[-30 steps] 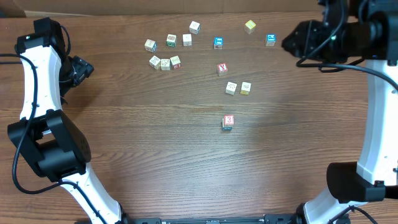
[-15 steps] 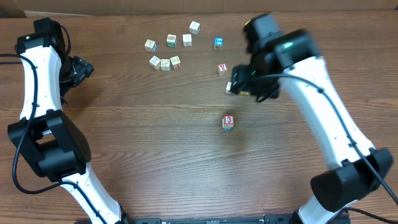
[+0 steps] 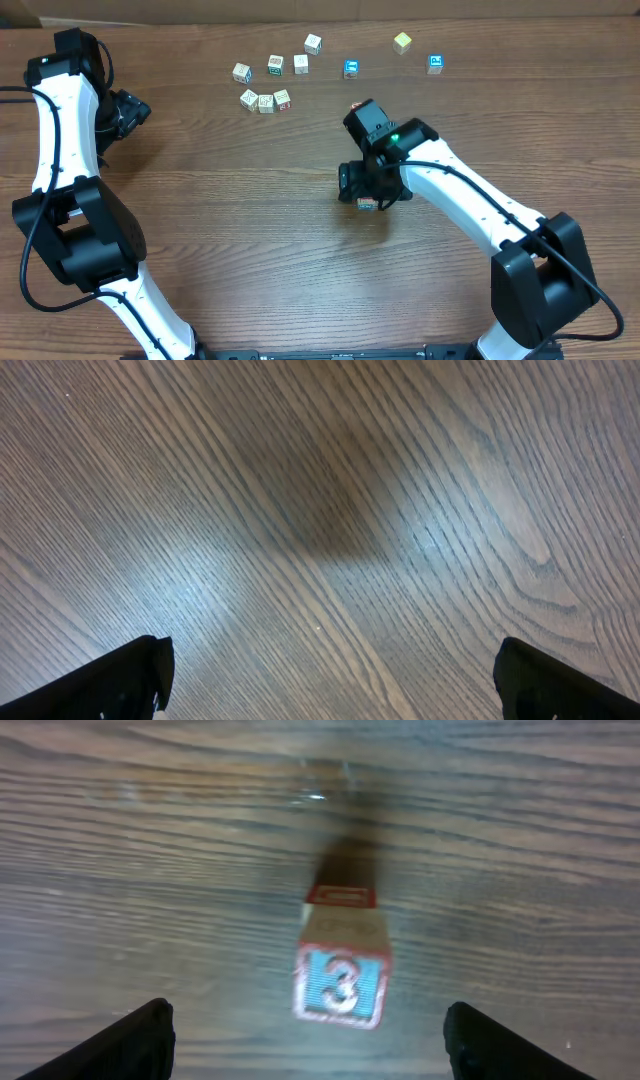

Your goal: Form a tower

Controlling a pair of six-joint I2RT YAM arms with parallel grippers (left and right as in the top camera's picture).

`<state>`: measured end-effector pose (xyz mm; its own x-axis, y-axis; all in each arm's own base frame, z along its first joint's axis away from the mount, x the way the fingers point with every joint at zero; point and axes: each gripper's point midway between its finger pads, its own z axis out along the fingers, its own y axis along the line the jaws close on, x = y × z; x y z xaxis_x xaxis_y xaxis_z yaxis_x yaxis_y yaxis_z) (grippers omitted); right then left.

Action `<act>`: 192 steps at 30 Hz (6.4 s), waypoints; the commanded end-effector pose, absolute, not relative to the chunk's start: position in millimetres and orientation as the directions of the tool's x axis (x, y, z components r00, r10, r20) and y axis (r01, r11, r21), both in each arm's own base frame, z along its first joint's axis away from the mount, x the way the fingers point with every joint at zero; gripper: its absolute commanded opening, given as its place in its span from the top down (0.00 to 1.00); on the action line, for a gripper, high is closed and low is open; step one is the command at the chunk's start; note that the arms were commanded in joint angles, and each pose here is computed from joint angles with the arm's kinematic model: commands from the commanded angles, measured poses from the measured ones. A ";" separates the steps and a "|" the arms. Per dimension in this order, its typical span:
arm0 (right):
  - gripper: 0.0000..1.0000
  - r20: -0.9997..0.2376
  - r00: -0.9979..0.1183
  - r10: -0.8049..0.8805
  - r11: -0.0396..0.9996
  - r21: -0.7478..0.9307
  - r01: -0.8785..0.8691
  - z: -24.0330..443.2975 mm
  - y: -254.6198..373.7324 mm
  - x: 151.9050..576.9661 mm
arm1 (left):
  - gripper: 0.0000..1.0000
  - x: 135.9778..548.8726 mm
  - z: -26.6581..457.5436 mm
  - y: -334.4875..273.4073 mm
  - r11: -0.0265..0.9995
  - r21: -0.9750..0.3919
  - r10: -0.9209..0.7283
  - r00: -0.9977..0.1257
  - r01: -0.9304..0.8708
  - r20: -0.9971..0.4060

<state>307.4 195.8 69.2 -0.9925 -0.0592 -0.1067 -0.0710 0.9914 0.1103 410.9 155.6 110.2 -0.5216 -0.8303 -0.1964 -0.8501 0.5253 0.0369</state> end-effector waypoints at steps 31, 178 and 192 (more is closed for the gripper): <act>0.39 -0.208 -0.955 -0.210 0.974 0.039 -0.222 15.3 193.0 324.4 | 0.00 414.7 112.8 155.0 0.536 0.033 -0.822 -0.530 -0.844 -0.206; 0.93 0.031 -0.998 -0.046 0.991 0.128 -0.041 50.9 204.7 284.8 | 0.01 414.7 112.8 155.0 0.536 0.033 -0.822 -0.530 -0.844 -0.206; 0.93 0.099 -0.989 -0.110 0.973 0.212 -0.087 70.5 218.3 272.3 | 0.01 414.7 112.8 155.0 0.536 0.033 -0.822 -0.530 -0.844 -0.206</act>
